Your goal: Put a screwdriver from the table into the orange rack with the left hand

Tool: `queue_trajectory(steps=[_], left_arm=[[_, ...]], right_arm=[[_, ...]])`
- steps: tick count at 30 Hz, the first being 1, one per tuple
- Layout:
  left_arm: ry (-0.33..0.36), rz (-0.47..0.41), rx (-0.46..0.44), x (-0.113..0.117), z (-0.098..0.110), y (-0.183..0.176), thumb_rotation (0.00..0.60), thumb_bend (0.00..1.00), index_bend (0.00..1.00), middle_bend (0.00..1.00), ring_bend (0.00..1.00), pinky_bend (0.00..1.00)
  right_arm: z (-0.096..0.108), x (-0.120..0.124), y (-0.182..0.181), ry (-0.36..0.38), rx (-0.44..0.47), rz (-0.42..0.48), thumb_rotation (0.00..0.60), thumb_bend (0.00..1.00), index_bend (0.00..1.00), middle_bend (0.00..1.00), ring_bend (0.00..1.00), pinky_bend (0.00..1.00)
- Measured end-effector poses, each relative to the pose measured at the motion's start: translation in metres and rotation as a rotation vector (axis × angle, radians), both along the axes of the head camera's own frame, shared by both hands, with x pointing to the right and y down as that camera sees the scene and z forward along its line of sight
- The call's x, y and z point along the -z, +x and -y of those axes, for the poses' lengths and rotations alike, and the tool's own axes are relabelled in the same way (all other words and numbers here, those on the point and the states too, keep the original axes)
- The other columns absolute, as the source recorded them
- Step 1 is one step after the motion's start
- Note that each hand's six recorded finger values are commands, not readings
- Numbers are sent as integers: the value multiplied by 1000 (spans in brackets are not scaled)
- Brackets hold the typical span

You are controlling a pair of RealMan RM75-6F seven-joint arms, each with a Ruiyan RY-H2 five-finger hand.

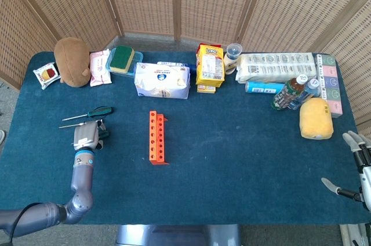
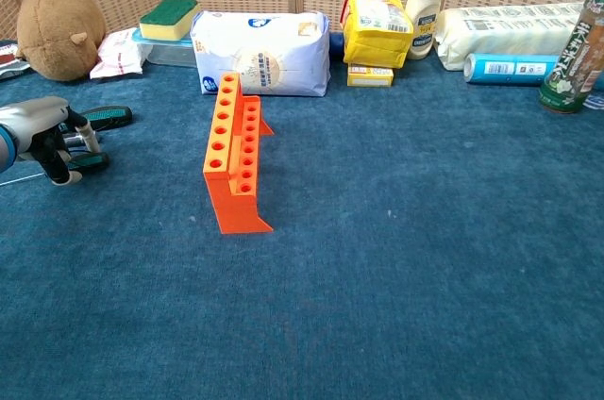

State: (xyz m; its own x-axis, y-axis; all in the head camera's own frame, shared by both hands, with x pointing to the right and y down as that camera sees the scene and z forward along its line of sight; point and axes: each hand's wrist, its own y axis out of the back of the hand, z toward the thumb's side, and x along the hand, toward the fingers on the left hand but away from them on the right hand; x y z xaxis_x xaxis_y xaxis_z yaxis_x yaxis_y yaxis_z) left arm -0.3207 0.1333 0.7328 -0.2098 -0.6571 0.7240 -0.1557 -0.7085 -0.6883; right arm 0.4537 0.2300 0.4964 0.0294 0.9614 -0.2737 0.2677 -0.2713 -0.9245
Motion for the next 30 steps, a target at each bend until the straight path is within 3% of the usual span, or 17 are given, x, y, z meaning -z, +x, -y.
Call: queue_trajectory(steps=[8,30], left_arm=[[2,15,-2,0,-1,2,600,425,437,1000,1000,1000],[7,46,-35,4,-3,4,600,451,480,1000,1000,1000]], right_arm=[[1,1,1,4,-3,5,520,9,26,64,48,0],[0,2,2,4,-3,10,521,10,26,65,49,0]])
